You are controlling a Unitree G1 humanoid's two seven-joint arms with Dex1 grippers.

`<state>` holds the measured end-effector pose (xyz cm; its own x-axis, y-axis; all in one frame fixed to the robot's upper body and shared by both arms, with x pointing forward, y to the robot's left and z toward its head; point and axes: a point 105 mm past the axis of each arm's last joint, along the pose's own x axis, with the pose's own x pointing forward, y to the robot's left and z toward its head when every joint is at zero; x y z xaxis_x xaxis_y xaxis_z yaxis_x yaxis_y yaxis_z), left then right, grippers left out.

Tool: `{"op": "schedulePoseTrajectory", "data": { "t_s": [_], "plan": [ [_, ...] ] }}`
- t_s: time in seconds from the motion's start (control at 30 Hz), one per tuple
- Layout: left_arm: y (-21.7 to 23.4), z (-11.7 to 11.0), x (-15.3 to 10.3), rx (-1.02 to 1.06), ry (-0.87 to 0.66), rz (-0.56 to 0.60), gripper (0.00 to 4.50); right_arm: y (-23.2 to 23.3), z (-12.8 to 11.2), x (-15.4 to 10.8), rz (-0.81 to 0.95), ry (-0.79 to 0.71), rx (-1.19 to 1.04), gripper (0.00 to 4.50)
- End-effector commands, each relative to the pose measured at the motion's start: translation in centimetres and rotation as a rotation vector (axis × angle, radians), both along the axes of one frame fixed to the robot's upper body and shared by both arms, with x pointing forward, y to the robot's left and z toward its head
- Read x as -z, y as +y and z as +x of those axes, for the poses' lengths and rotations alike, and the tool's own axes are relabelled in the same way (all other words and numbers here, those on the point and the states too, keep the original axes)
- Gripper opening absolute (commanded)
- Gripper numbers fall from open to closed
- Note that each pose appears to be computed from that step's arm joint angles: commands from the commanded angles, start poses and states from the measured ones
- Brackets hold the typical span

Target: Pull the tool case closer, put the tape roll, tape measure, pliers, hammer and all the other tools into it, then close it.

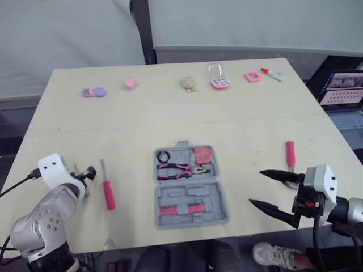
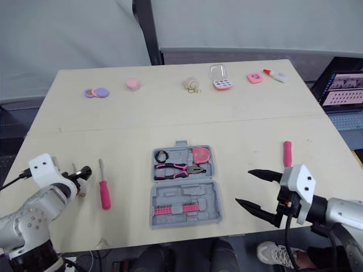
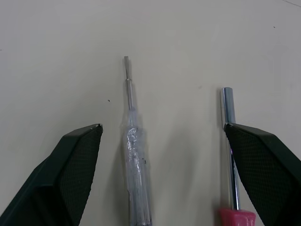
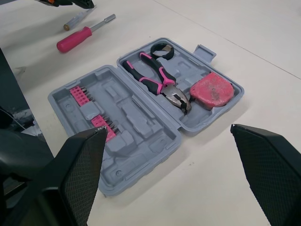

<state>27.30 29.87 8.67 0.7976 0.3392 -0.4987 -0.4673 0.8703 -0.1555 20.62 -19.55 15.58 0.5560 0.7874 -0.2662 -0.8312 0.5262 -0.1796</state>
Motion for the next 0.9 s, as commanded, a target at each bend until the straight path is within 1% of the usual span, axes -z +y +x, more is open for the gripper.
{"op": "schedulePoseTrajectory", "data": {
  "t_s": [0.03, 0.27, 0.6, 0.83, 0.9],
  "plan": [
    [0.8, -0.3, -0.1, -0.056, 0.026, 0.03, 4.45, 0.3, -0.2, -0.7, -0.011, -0.029, -0.008, 4.45],
    [0.9, -1.0, 0.8, -0.107, 0.106, 0.023, 4.45, 0.0, -0.4, -0.5, -0.014, -0.019, 0.004, 4.45],
    [0.4, 0.5, 1.3, -0.093, 0.145, 0.019, 4.45, -0.1, -0.3, -0.5, -0.02, -0.019, 0.012, 4.45],
    [0.1, 0.3, 1.8, -0.081, 0.163, 0.017, 4.45, -0.2, -0.5, -0.5, -0.026, -0.013, 0.021, 4.45],
    [0.0, 0.3, 1.9, -0.079, 0.162, 0.018, 3.93, -0.2, -0.5, -0.5, -0.026, -0.012, 0.023, 4.5]
  ]
}}
